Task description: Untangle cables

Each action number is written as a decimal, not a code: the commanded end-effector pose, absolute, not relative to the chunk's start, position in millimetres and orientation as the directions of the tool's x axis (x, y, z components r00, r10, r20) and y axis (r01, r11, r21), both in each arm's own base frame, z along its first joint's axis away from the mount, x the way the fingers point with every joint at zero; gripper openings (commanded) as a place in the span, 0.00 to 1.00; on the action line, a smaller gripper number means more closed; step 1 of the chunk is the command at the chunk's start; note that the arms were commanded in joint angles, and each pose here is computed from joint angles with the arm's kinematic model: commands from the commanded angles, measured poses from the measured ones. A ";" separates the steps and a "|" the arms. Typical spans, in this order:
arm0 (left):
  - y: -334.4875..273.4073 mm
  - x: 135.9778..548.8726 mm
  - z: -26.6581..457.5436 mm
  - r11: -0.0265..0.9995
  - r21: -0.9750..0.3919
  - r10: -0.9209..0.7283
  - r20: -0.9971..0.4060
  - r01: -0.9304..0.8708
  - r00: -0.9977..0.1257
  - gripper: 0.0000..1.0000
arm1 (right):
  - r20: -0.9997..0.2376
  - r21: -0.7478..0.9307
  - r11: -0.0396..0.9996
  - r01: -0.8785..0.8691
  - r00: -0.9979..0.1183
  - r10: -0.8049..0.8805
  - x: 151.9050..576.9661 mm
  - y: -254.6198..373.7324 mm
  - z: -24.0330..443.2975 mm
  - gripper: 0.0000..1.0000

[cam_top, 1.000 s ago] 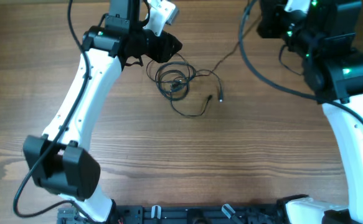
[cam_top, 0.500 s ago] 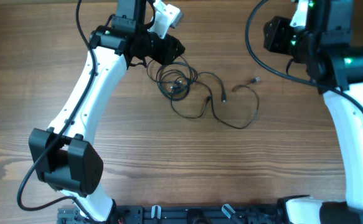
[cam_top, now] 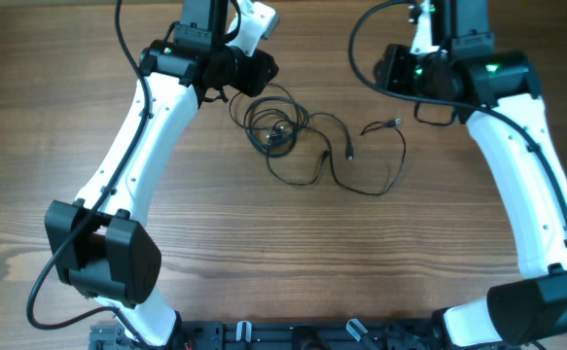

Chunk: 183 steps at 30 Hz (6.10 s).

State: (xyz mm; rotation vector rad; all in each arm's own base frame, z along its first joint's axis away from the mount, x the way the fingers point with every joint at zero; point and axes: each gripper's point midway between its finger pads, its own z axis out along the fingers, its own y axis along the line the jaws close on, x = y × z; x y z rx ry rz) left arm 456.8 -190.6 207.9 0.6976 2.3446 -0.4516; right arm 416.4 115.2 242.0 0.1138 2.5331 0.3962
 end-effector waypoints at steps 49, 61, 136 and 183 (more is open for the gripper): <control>-113.9 440.4 291.7 0.705 -0.240 0.233 -0.811 0.667 -0.537 0.46 | -0.332 0.257 0.961 0.098 -0.925 0.183 430.3 227.4 90.6 0.54; -114.1 441.8 293.0 0.705 -0.233 0.233 -0.816 0.669 -0.530 0.48 | -0.304 0.185 0.935 0.302 -0.887 0.347 419.0 237.4 52.6 0.54; -114.1 442.7 294.0 0.705 -0.229 0.233 -0.819 0.671 -0.524 0.49 | -0.460 0.309 0.911 0.274 -0.795 0.396 473.2 230.8 94.6 0.04; -130.3 428.8 303.1 0.615 -0.304 0.203 -0.830 0.728 -0.519 0.54 | -0.850 0.283 0.959 -0.015 -0.467 0.244 435.7 157.5 355.0 0.04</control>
